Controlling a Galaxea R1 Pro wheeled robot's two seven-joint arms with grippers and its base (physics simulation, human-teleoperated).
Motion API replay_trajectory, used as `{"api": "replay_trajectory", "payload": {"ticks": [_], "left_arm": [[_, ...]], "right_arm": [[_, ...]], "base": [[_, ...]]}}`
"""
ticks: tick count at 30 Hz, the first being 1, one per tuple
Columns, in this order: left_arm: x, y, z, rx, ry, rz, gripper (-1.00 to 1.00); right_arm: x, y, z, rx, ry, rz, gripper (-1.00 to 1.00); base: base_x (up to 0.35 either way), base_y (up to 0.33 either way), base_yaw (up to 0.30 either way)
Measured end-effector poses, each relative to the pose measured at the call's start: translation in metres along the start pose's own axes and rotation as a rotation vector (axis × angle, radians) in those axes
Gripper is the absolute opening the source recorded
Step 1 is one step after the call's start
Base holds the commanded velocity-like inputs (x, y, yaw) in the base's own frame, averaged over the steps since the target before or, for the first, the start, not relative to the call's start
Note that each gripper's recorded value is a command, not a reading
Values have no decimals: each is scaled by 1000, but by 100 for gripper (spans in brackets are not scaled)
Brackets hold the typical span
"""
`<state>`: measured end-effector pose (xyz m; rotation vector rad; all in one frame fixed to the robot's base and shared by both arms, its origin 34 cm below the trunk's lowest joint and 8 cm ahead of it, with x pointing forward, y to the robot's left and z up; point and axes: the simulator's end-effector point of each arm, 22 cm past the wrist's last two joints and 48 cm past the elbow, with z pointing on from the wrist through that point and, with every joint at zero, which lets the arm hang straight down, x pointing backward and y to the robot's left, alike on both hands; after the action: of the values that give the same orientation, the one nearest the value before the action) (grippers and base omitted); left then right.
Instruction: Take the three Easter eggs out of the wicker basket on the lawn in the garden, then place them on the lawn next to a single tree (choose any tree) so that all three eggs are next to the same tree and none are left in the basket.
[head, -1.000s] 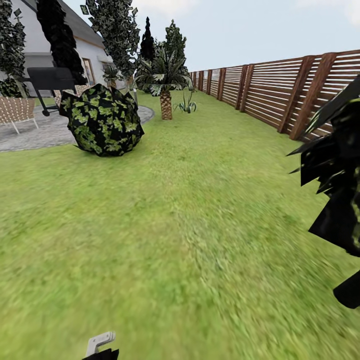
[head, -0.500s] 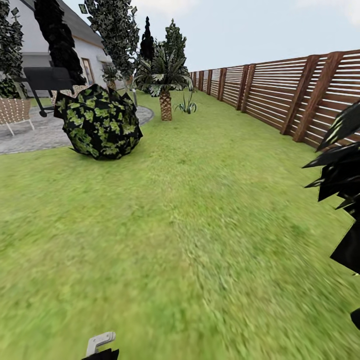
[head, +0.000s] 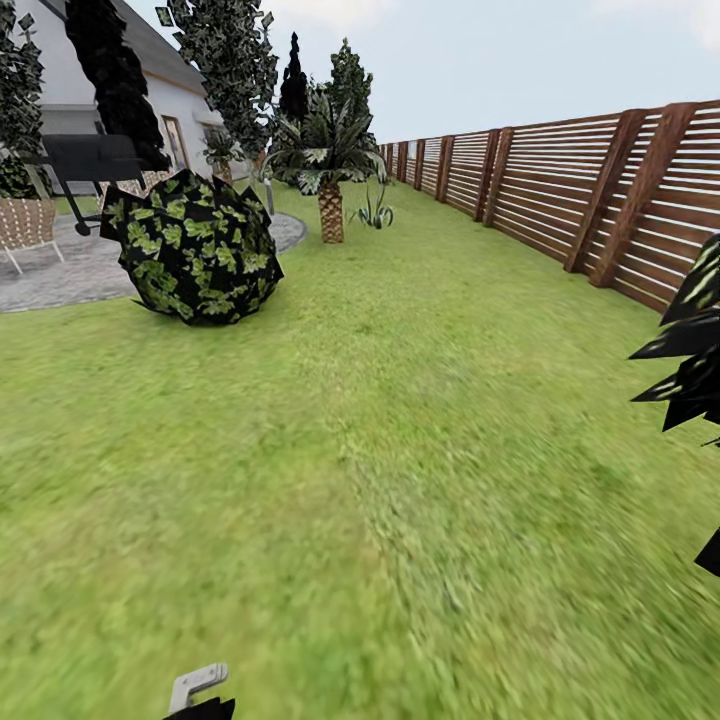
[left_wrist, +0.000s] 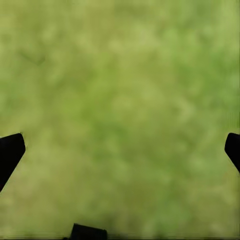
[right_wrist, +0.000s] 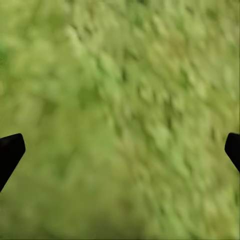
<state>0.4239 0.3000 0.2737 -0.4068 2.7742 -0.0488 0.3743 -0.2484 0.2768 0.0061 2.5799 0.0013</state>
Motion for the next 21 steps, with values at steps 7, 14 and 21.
{"api": "replay_trajectory", "payload": {"ticks": [7,14,21], "left_arm": [[40,6,-11,-14,97,-66,100],[76,-2,-26,-9,184,-80,100],[80,-5,-40,-10,204,-95,100]], "right_arm": [[-9,1,-11,0,2,1,100],[-19,-1,-22,2,5,-2,100],[-26,-3,-34,5,11,-4,100]], "base": [[0,0,0],[0,0,0],[0,0,0]]}}
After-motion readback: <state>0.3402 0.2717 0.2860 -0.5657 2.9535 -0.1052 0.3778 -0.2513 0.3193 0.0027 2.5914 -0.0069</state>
